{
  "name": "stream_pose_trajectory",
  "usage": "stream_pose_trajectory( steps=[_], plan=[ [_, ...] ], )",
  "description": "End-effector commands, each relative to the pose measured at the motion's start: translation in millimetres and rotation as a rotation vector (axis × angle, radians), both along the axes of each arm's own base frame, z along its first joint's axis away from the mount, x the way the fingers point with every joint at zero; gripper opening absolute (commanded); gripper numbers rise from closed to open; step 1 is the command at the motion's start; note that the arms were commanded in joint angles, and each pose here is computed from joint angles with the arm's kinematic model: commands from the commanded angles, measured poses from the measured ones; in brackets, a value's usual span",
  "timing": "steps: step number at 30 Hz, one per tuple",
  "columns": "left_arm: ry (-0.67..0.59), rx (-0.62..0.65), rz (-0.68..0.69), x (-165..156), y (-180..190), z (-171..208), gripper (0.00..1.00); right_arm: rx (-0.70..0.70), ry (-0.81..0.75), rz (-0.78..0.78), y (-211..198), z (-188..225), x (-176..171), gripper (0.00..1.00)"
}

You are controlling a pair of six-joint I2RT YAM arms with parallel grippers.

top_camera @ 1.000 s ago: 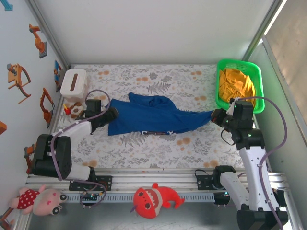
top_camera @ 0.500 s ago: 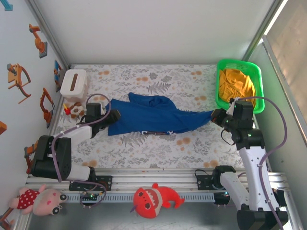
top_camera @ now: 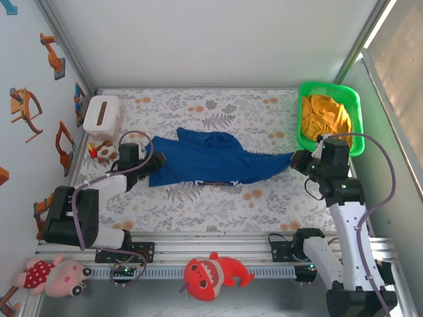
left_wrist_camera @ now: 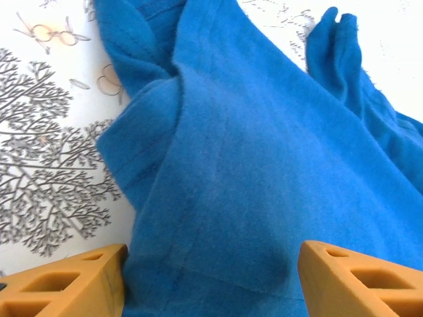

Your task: Fold the inside-out t-shirt

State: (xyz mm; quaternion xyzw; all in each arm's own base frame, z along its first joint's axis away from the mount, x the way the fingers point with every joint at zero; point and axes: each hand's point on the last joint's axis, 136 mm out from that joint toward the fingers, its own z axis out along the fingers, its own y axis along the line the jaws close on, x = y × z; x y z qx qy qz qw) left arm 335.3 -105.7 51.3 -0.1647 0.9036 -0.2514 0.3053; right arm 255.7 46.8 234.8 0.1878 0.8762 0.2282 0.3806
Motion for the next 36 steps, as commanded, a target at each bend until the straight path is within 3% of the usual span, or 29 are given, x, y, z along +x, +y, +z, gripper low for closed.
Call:
stream_pose_trajectory(
  steps=[1, 15, 36],
  plan=[
    [-0.062, -0.053, -0.047, 4.4, -12.0, 13.2, 0.66, 0.007, -0.028, -0.007, -1.2, 11.7, 0.1, 0.00],
    [-0.177, -0.122, -0.042, -11.3, -12.9, 49.8, 0.64, 0.009, -0.024, -0.005, -0.8, 10.0, 1.1, 0.00],
    [-0.061, -0.041, -0.028, -3.3, -6.9, 2.2, 0.61, 0.004, -0.029, -0.004, -1.1, 14.1, -1.3, 0.00]
  ],
)
